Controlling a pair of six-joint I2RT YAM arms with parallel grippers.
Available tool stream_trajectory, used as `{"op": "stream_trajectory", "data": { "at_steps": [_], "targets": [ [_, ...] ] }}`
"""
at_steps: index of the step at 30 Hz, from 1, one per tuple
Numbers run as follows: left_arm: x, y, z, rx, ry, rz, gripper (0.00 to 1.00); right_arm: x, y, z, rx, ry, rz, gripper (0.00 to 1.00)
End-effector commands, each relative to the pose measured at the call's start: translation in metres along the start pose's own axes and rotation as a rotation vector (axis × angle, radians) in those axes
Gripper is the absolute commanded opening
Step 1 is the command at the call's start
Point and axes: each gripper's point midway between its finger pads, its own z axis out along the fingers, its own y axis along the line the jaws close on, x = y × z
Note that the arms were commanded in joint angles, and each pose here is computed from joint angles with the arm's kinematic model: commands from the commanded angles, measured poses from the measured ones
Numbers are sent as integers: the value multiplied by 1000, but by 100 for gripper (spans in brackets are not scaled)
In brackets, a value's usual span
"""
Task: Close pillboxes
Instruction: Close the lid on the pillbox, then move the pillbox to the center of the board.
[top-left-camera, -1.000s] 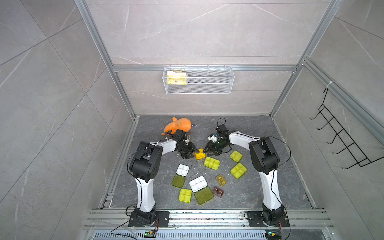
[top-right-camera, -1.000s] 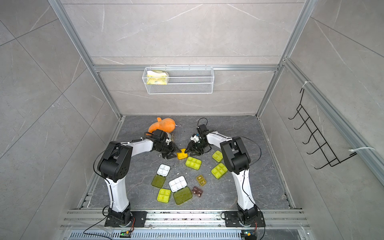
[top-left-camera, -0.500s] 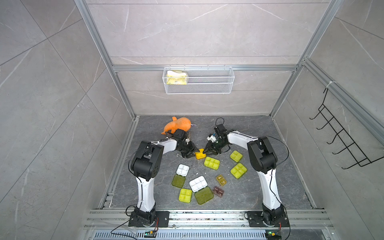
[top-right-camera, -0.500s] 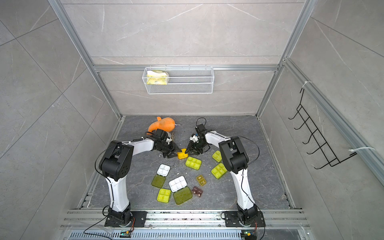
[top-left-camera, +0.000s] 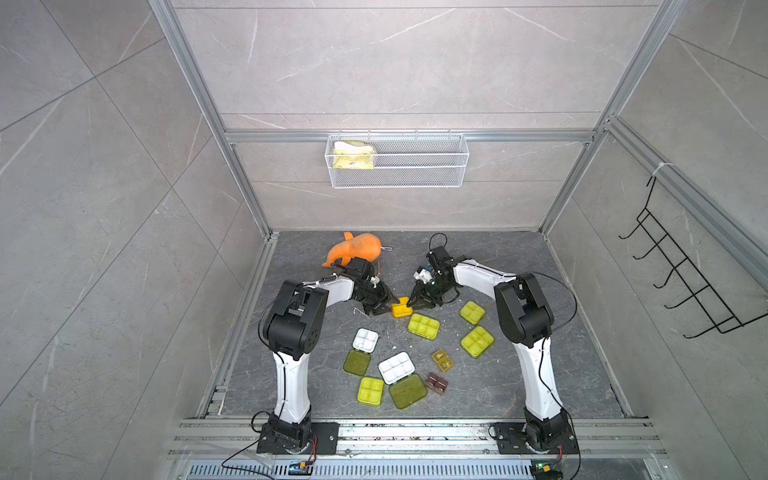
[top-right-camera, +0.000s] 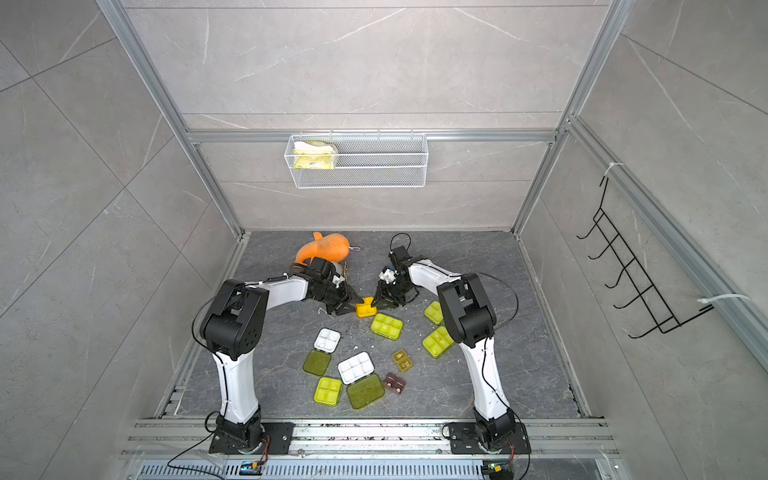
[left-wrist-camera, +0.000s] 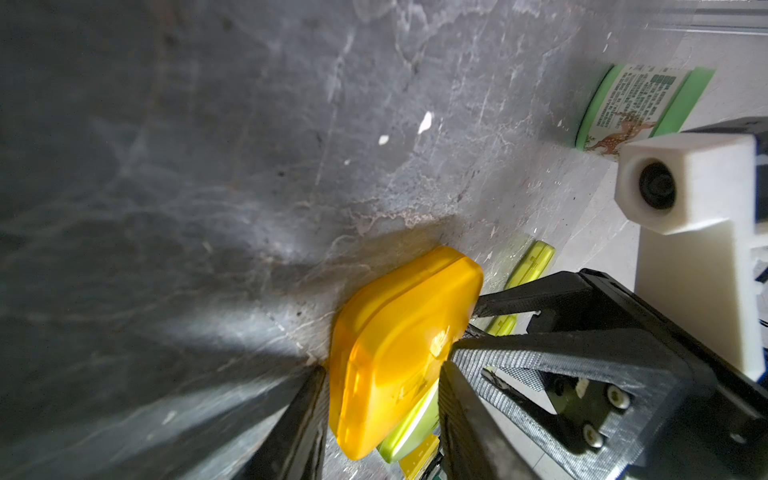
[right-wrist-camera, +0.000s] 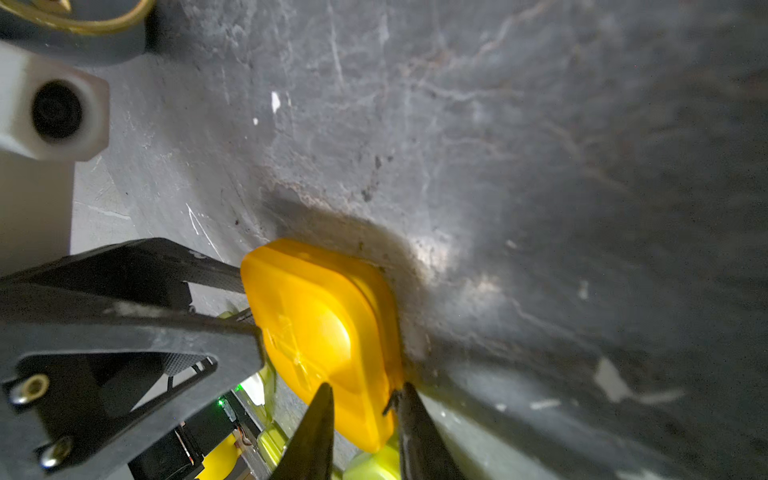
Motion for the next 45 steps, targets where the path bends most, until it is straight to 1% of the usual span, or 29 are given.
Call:
{"op": "stream_trajectory", "data": {
  "at_steps": [1,6,9,16,18,25,31,32,35,38,45],
  "targets": [
    [-5,4,4,-11,0,-3,46,12,-35,15,131,45,42,28],
    [-6,4,2,-15,-6,-3,46,6,-23,9,100,21,16,36],
    [-6,4,3,-19,-4,-2,47,-1,-16,6,84,8,-1,39],
    [-5,5,3,-22,0,-6,47,-11,-16,14,83,16,1,40],
    [-5,5,2,-23,-1,-7,46,-13,-16,15,82,15,2,39],
    [-5,6,3,-23,0,-7,46,-10,-19,16,86,25,7,28],
    [-3,7,3,-23,3,-9,46,-9,-19,14,91,19,4,27],
    [-3,7,2,-23,4,-8,46,-9,-18,13,90,18,5,28],
    [-1,8,1,-24,1,-5,46,-11,-13,7,88,2,-4,36],
    [0,10,1,-26,0,-8,46,-14,-3,-3,77,-19,-30,42],
    [2,11,-2,-30,3,-2,47,-5,12,-16,34,-33,-58,49]
  ]
}}
